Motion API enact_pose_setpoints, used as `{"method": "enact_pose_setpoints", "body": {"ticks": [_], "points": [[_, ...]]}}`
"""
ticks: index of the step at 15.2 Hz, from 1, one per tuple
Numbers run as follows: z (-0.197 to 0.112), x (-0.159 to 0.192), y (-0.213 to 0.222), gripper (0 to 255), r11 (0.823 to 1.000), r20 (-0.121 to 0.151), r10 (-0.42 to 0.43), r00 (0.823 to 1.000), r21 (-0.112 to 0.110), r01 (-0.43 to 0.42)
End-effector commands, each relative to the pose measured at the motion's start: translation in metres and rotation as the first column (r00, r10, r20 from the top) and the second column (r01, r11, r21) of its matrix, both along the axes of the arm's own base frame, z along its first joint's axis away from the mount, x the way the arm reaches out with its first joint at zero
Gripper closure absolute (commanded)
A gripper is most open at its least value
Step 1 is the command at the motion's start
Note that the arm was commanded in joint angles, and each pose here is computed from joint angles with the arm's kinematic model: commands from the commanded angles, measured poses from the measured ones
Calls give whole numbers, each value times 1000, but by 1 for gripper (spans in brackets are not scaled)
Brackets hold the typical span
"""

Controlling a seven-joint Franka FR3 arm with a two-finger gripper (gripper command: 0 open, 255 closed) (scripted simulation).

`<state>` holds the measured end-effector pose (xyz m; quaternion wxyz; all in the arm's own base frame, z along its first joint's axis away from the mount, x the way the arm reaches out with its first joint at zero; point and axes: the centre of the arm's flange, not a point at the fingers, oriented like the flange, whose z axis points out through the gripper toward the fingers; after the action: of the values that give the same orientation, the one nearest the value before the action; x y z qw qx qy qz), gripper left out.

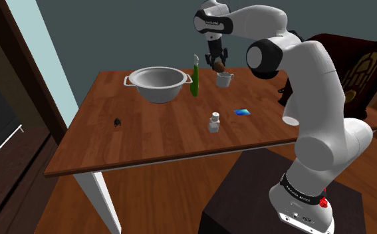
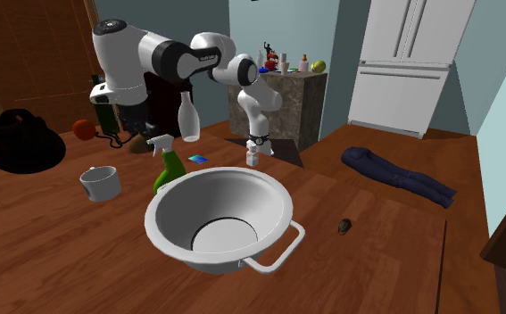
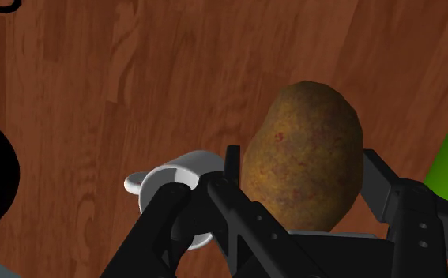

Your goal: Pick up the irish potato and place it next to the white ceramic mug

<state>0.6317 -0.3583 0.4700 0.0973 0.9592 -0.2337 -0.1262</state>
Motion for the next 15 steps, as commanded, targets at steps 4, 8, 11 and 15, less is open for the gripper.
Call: {"method": "enact_pose_setpoints", "body": {"ticks": [4, 8, 11, 15], "points": [[-25, 0, -6, 255, 1000, 1, 2, 1000, 0, -2], [-46, 0, -6, 255, 1000, 1, 2, 1000, 0, -2], [-62, 0, -6, 255, 1000, 1, 2, 1000, 0, -2], [-83, 0, -6, 255, 1000, 1, 2, 1000, 0, -2]]}}
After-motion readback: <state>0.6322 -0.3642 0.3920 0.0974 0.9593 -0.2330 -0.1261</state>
